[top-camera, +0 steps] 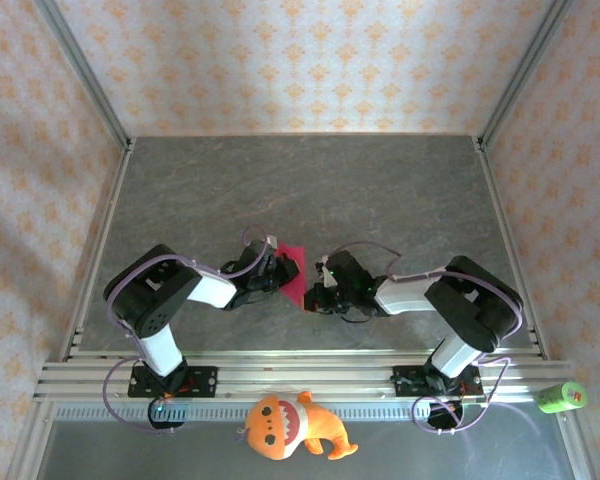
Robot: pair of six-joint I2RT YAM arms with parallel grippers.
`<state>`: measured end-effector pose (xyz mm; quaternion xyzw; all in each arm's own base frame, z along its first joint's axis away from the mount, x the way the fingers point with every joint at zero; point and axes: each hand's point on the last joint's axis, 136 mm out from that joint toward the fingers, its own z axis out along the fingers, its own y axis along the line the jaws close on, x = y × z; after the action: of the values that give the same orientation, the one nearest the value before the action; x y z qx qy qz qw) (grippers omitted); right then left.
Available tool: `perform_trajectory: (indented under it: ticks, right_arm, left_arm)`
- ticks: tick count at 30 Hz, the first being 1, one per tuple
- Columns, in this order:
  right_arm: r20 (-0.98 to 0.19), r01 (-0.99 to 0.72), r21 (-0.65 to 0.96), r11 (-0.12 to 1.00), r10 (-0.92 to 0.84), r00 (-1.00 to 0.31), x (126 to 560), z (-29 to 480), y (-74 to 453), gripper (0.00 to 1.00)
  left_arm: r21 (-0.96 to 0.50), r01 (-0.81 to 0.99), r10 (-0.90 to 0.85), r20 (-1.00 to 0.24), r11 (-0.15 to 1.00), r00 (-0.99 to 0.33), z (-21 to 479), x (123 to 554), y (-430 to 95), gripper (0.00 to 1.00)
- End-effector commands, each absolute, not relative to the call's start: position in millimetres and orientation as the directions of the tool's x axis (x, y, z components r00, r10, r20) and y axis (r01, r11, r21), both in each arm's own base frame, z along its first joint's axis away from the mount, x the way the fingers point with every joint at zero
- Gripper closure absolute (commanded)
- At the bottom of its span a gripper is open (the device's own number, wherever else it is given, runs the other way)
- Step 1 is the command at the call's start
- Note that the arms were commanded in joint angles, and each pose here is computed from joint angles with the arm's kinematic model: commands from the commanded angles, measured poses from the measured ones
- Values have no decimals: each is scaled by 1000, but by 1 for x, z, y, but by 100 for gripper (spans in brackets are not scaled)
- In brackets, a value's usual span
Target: Fold a paper plane with a square sheet of paper (pick it up from the middle)
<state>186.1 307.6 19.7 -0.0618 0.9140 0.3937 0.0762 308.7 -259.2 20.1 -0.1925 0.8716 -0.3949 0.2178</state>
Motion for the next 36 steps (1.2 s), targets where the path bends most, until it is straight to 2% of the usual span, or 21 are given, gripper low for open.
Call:
perform_trajectory:
  ticks: [1, 13, 18, 22, 27, 36]
  right_arm:
    - [-103, -161, 621, 767, -124, -987, 154, -7, 282, 100]
    - [-101, -196, 569, 799, -169, -980, 141, -1, 266, 100]
    - [-225, -193, 673, 713, -51, -973, 170, 54, 288, 100]
    - [-252, -183, 738, 650, 14, -968, 188, 78, 302, 100]
    - [-228, -173, 775, 608, 14, -974, 201, 83, 327, 100]
    - [-213, -173, 746, 643, -15, -977, 218, 64, 351, 100]
  left_arm:
    - [-643, -298, -513, -174, 705, -840, -29, 282, -230, 100]
    - [-638, -326, -543, -174, 698, -821, -31, 277, -222, 100]
    - [-645, -340, -566, -176, 685, -806, -28, 272, -221, 100]
    - [-651, -350, -585, -181, 674, -790, -25, 267, -220, 100]
    - [-658, -352, -596, -185, 666, -781, -22, 266, -220, 100]
    - [-669, -347, -598, -184, 657, -780, -19, 267, -223, 100]
